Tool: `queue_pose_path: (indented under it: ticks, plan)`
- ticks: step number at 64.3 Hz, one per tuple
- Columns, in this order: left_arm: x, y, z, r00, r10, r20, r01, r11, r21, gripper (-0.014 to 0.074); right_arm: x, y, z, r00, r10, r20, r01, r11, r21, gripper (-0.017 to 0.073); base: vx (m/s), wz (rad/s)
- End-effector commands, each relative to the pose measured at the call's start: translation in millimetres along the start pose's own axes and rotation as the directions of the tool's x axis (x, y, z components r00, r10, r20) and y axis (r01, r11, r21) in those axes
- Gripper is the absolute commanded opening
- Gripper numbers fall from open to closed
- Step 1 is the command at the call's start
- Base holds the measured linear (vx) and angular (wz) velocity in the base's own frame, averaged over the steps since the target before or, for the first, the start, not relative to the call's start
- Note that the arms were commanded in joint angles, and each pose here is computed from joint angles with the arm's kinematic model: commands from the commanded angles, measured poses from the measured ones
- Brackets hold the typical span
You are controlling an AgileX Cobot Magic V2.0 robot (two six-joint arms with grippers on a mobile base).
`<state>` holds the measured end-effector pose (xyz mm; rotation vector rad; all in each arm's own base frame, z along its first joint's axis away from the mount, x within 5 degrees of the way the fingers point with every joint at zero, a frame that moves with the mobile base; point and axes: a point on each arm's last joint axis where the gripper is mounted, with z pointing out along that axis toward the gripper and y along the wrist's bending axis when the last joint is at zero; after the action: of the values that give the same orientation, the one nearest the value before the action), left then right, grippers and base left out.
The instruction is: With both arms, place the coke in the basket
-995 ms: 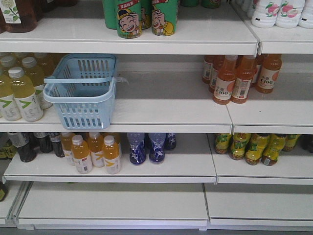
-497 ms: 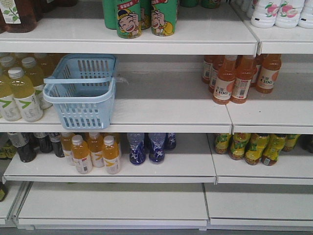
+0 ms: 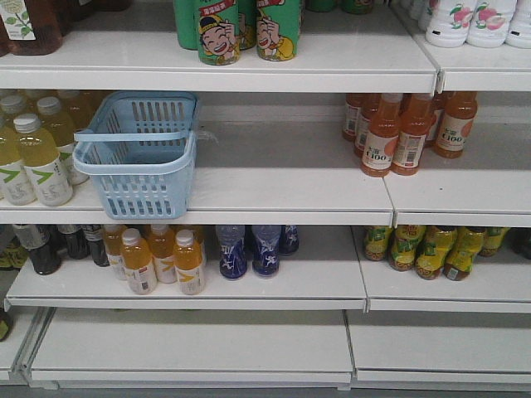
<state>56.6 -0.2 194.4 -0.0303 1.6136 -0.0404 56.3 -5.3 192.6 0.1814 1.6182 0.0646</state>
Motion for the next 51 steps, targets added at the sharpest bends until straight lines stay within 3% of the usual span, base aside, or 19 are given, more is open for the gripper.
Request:
queue_pose_path:
  ticks: [1,5,8,9,12,16,20,31,33,35,37,38,40,41,42,43,46,49,51]
  plan:
    - [-2,-1.1,0,0.995,-0.062,0.074,0.060,0.998,0.023,-0.0006,0,1.5,0,0.998,-0.016,0.058,0.017,1.000,-0.022,-0.0006,0.00,0.00]
    - [-4,-1.3,0,0.978,-0.190,0.086,0.187,0.982,0.037,-0.0006,0,1.5,0,0.998,-0.016,0.058,0.017,1.000,-0.022,-0.0006,0.00,0.00]
    - [-6,-1.4,0,0.926,-0.368,0.085,0.364,0.930,0.056,-0.0006,0,1.5,0,0.998,-0.016,0.058,0.017,1.000,-0.022,-0.0006,0.00,0.00]
    - [-6,-1.4,0,0.886,-0.457,0.085,0.452,0.889,0.066,-0.0006,0,1.5,0,0.998,-0.016,0.058,0.017,1.000,-0.022,-0.0006,0.00,0.00]
    - [-7,-1.2,0,0.774,-0.629,0.078,0.623,0.777,0.086,-0.0006,0,1.5,0,0.998,-0.016,0.058,0.017,1.000,-0.022,-0.0006,0.00,0.00]
    - [-7,-1.1,0,0.639,-0.767,0.062,0.761,0.641,0.099,-0.0006,0,1.5,0,0.998,-0.016,0.058,0.017,1.000,-0.022,-0.0006,0.00,0.00]
    - [-7,-1.0,0,0.561,-0.826,0.053,0.819,0.564,0.105,-0.0006,0,1.5,0,0.998,-0.016,0.058,0.017,1.000,-0.022,-0.0006,0.00,0.00]
    - [-11,1.3,-1,0.467,-0.880,0.083,0.870,0.474,0.135,-0.0006,0,1.5,0,0.998,-0.016,0.058,0.017,1.000,-0.022,-0.0006,0.00,0.00]
    - [-13,2.7,-1,0.435,-0.894,0.102,0.882,0.446,0.150,-0.0006,0,1.5,0,0.998,-0.016,0.058,0.017,1.000,-0.022,-0.0006,0.00,0.00]
    - [-14,4.0,-2,0.382,-0.917,0.114,0.903,0.397,0.165,-0.0006,0,1.5,0,0.998,-0.016,0.058,0.017,1.000,-0.022,-0.0006,0.00,0.00]
    - [-15,5.5,-2,0.291,-0.950,0.116,0.934,0.308,0.181,-0.0006,0,1.5,0,0.998,-0.016,0.058,0.017,1.000,-0.022,-0.0006,0.00,0.00]
    - [-17,6.6,-2,0.222,-0.968,0.117,0.951,0.242,0.194,-0.0006,0,1.5,0,0.998,-0.016,0.058,0.017,1.000,-0.022,-0.0006,0.00,0.00]
    - [-17,7.9,-2,0.134,-0.984,0.114,0.966,0.155,0.207,-0.0006,0,1.5,0,0.998,-0.016,0.058,0.017,1.000,-0.022,-0.0006,0.00,0.00]
    - [-17,8.9,-3,0.070,-0.991,0.112,0.972,0.094,0.216,-0.0006,0,1.5,0,0.998,-0.016,0.058,0.017,1.000,-0.022,-0.0006,0.00,0.00]
    - [-18,9.5,-3,0.029,-0.994,0.109,0.974,0.053,0.222,-0.0006,0,1.5,0,0.998,-0.016,0.058,0.017,1.000,-0.022,-0.0006,0.00,0.00]
    - [-18,10.1,-3,-0.027,-0.994,0.104,0.973,-0.003,0.229,-0.0006,0,1.5,0,0.998,-0.016,0.058,0.017,1.000,-0.022,-0.0006,0.00,0.00]
    - [-21,10.2,-3,-0.134,-0.988,0.080,0.964,-0.112,0.240,-0.0006,0,1.5,0,0.998,-0.016,0.058,0.017,1.000,-0.022,-0.0006,0.00,0.00]
    - [-29,9.2,-5,-0.195,-0.979,0.053,0.950,-0.175,0.258,-0.0006,0,1.5,0,0.998,-0.016,0.058,0.017,1.000,-0.022,-0.0006,0.00,0.00]
    - [-37,8.1,-7,-0.200,-0.979,0.039,0.944,-0.182,0.277,-0.0006,0,1.5,0,0.998,-0.016,0.058,0.017,1.000,-0.022,-0.0006,0.00,0.00]
